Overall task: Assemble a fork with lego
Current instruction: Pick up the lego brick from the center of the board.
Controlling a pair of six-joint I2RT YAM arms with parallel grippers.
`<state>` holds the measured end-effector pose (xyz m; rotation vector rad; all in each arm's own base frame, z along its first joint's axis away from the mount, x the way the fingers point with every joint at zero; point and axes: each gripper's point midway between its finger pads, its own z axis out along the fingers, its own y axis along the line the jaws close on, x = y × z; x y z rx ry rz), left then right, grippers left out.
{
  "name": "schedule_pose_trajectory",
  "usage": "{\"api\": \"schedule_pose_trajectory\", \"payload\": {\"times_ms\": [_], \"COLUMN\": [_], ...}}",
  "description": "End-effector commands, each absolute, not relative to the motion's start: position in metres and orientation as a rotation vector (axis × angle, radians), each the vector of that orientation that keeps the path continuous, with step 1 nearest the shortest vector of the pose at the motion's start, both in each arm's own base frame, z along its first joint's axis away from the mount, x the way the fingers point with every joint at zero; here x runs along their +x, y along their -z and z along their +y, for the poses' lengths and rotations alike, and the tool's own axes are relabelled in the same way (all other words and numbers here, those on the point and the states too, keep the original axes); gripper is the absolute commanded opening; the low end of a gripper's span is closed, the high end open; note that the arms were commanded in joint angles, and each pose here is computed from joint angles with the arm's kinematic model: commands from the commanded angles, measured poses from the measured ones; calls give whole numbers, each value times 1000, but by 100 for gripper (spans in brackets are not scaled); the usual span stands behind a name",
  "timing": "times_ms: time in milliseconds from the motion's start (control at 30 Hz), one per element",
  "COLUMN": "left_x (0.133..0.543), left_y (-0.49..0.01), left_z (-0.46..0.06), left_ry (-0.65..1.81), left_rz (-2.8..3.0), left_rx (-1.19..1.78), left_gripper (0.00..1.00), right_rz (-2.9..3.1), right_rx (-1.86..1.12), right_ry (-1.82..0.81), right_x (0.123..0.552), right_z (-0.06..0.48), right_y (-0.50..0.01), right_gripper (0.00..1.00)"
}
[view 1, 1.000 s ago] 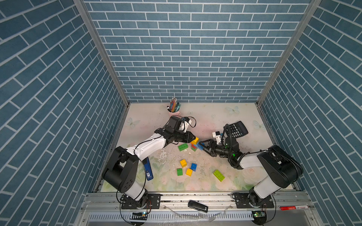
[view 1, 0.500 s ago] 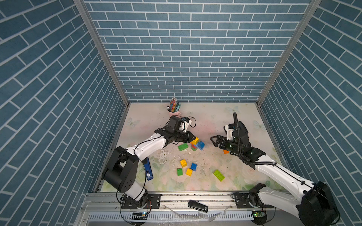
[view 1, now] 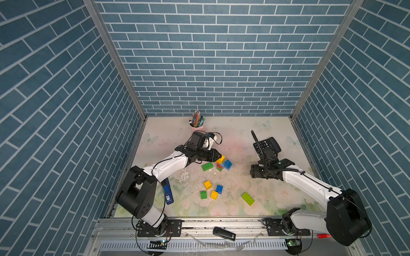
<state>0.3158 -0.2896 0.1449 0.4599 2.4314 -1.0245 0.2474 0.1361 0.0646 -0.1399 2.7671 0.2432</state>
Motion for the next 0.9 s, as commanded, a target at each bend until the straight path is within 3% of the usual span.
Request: {"api": "schedule_pose_trajectory", "payload": {"times_ms": [0, 867], "left_x": [303, 305], "left_y": [-114, -111], "left_z": [-275, -278], "left_ry": [940, 955], "left_rz": [2577, 2582], "left_rx": [436, 435], "left_gripper": [24, 23], "right_rz": [2772, 2680], "right_rx": [-210, -144], "right_ry": [-249, -117], "right_x": [250, 298], "right_z": [137, 119], "right_y": [-60, -42], "right_gripper": [65, 50]}}
